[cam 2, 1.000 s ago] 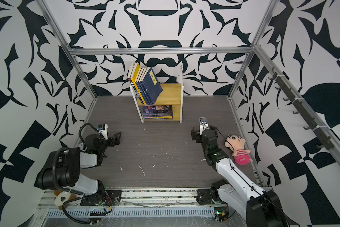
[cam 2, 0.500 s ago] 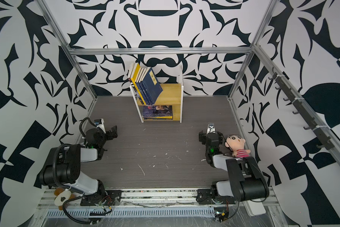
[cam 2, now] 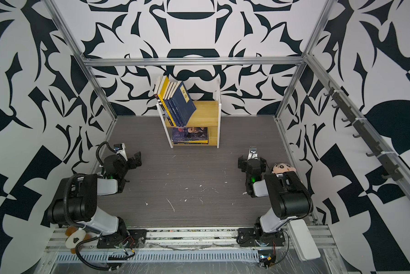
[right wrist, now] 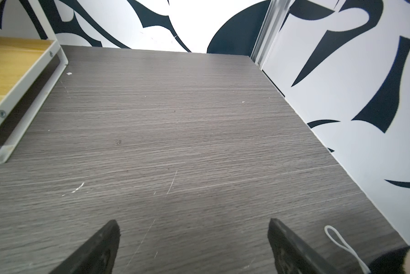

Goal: Stacking books/files
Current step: Reset both arms

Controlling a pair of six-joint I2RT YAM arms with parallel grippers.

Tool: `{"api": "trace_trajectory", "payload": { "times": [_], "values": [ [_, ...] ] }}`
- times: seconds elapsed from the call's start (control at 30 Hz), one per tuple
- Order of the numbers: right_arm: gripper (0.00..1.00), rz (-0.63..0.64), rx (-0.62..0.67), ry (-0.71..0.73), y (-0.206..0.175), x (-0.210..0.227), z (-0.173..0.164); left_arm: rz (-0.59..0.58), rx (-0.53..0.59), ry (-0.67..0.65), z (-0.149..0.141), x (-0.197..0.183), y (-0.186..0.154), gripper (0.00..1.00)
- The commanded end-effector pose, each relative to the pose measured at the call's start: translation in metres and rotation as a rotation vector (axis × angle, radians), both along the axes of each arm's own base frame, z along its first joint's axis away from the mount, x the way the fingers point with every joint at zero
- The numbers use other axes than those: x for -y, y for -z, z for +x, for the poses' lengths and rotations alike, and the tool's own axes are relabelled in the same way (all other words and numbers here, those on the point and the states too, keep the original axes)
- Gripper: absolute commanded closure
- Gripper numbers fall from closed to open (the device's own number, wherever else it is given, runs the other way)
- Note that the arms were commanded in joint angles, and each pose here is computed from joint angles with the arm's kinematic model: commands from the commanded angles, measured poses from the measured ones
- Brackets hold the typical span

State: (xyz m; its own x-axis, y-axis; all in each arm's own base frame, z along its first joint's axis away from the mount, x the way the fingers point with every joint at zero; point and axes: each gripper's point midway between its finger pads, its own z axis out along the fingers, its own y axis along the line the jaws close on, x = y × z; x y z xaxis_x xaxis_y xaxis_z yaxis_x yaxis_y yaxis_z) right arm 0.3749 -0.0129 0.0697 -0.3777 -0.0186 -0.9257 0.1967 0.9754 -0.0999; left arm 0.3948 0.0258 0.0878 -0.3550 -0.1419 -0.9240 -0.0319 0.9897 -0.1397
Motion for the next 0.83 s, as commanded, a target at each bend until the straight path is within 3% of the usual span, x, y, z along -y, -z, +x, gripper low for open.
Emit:
{"api": "trace_trajectory", "payload": {
  "times": [0.0, 0.1, 0.17, 0.3, 0.4, 0.67, 0.8],
  "values": [
    [0.07, 0.014, 0.081, -0.004, -0.016, -0.001, -0.003, -0.005, 0.008, -0.012, 0.000, -0.002, -0.002, 0.00],
    [0.13, 0.036, 0.235, -0.119, -0.033, -0.016, -0.026, -0.007, 0.000, -0.012, 0.000, -0.002, -0.001, 0.00],
    [0.14, 0.042, 0.235, -0.123, -0.033, -0.017, -0.026, -0.006, 0.001, -0.014, -0.001, -0.002, -0.001, 0.00],
    [0.07, 0.018, 0.155, -0.101, -0.024, -0.015, -0.007, -0.007, 0.000, -0.013, 0.000, -0.002, -0.001, 0.00],
    [0.01, 0.001, 0.041, 0.085, -0.015, 0.012, 0.004, -0.006, 0.001, -0.014, 0.000, -0.002, -0.001, 0.00],
    [0.00, 0.005, 0.067, 0.070, -0.017, 0.009, 0.002, -0.006, 0.001, -0.012, 0.000, -0.002, -0.001, 0.00],
    [0.00, 0.008, 0.033, -0.038, -0.014, -0.008, 0.011, -0.006, 0.008, -0.014, -0.002, -0.002, -0.002, 0.00]
  ]
}}
